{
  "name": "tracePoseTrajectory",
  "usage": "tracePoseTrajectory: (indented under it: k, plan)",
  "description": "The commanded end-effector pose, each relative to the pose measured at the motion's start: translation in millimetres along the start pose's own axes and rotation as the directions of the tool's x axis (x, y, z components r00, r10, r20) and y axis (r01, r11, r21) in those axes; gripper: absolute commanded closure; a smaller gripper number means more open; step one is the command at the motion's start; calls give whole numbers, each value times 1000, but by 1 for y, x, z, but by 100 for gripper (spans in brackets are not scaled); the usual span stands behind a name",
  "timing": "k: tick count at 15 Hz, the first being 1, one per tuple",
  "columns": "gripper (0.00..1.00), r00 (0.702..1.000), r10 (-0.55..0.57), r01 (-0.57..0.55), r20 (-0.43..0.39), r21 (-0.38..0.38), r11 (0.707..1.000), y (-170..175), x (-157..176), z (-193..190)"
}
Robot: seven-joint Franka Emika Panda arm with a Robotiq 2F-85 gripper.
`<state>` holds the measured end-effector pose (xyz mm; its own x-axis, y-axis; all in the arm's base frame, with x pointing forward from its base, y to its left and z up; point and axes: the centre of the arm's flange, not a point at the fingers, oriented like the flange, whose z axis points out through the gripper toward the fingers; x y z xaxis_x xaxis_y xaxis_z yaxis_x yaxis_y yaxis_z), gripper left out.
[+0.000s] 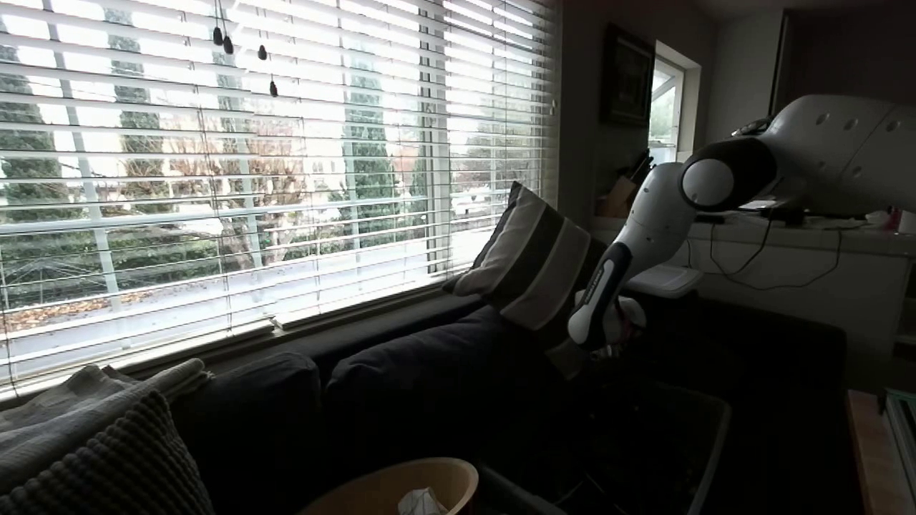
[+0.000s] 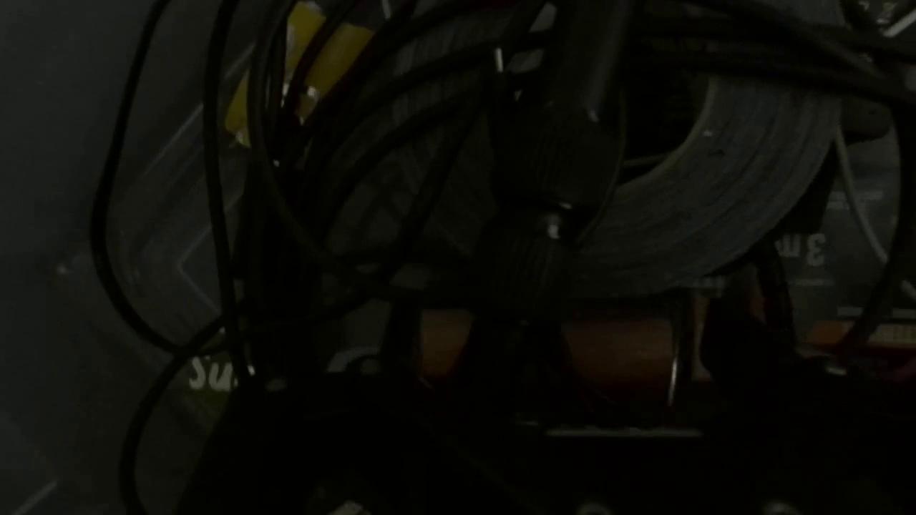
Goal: Place the black rod properly in the storage box
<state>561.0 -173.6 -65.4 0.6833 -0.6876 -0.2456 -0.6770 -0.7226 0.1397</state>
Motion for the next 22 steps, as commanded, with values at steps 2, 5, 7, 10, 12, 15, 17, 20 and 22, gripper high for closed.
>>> tracePoseTrajectory:
  k: [2,5,7,10,12,15,17,20,22]
  plan:
    - [0,984,-106,109,-143,9,994,17,-64,-36]
    - [0,966,-117,127,-232,32,991,24,-88,-56]
    - [0,946,-118,138,-302,45,989,27,-104,-69]
    - [0,922,-128,161,-365,61,985,28,-135,-88]
    - [0,907,-142,182,-396,66,981,25,-155,-98]
    - [0,880,-163,211,-445,60,976,21,-182,-111]
    - [0,913,-111,153,-393,75,985,20,-197,-116]
    - [0,939,-32,74,-342,108,991,27,-211,-124]
    - [0,938,25,26,-346,143,989,32,-216,-129]
